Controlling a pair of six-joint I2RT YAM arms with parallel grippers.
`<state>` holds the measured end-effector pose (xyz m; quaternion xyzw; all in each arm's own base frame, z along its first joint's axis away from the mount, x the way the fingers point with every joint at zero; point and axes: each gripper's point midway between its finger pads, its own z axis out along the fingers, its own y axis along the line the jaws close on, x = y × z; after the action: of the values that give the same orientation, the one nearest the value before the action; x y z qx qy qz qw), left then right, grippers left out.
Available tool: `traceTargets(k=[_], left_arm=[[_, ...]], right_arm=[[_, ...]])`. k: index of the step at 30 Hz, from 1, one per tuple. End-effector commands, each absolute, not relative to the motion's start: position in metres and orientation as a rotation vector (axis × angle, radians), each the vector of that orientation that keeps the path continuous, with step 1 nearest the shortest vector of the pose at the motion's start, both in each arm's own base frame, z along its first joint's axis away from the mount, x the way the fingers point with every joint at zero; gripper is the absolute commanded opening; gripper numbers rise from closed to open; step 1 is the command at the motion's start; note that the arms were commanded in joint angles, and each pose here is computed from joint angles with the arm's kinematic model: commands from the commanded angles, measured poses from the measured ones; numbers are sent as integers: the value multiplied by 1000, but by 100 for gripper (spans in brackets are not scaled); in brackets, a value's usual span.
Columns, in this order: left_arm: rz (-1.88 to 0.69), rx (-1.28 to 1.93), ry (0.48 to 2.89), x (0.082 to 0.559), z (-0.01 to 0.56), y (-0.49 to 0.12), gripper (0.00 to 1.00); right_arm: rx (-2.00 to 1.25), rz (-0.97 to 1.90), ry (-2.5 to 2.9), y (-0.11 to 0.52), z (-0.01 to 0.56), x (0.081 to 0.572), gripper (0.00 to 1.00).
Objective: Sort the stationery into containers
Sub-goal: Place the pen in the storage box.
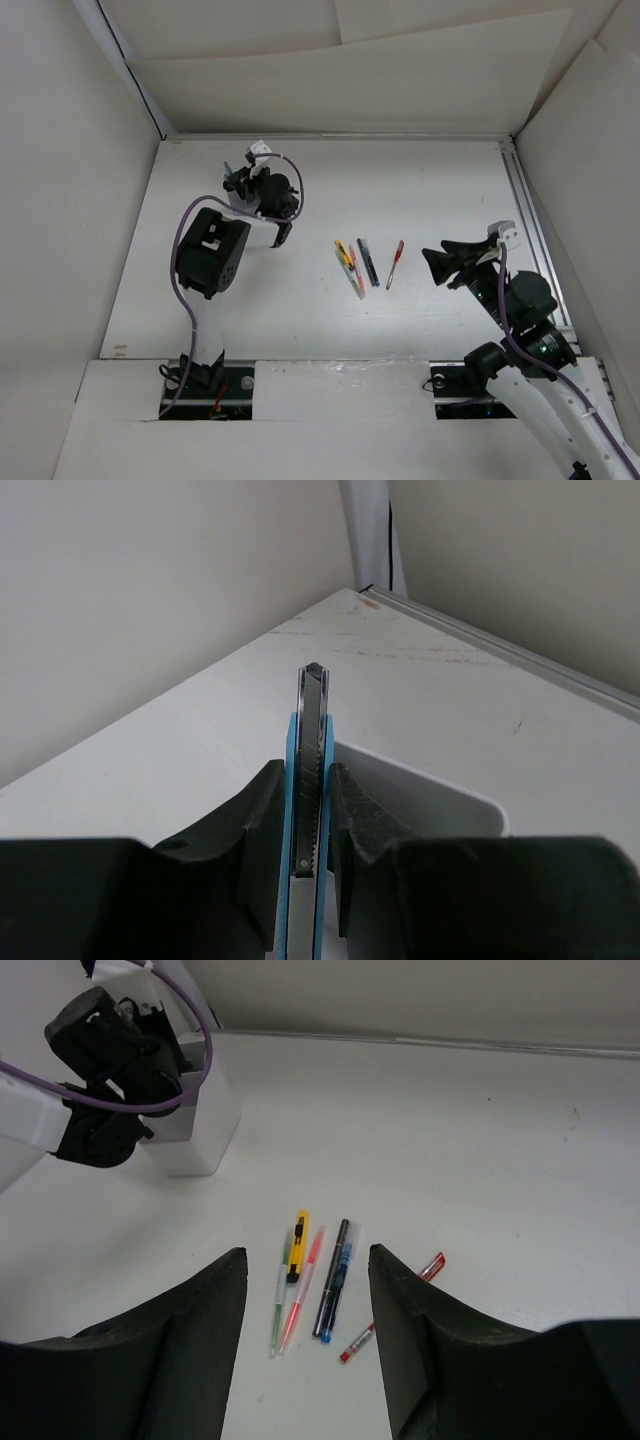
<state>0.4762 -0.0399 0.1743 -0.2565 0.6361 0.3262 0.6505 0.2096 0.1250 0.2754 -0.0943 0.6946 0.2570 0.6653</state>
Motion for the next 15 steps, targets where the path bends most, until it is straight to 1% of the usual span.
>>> traceTargets(k=[1,4,5,7,9,10,12,15], left_arm=[[673,-677,1357,475,198,-39,4],[686,-680,1361,474,194,-38,5],[686,-680,1361,474,194,-38,7],[691,-688,1361,473,194,-37,12],[685,-693,1358,469,195,-35,26],[691,-701,1359,468,195,-34,26],[691,-701,1359,466,196,-33,34],[695,-696,1367,465,197,-33,41]], right_arm=[[-227,590,1506,127,290,209,57],[-227,590,1506,127,290,209,57],[-228,589,1515,127,288,210,57],[-228,589,1515,127,288,210,57],[-228,589,1515,127,288,210,57],[-228,589,1515,127,288,210,57],[-229,587,1524,128,286,212,57],[-243,610,1536,133,283,211,57]])
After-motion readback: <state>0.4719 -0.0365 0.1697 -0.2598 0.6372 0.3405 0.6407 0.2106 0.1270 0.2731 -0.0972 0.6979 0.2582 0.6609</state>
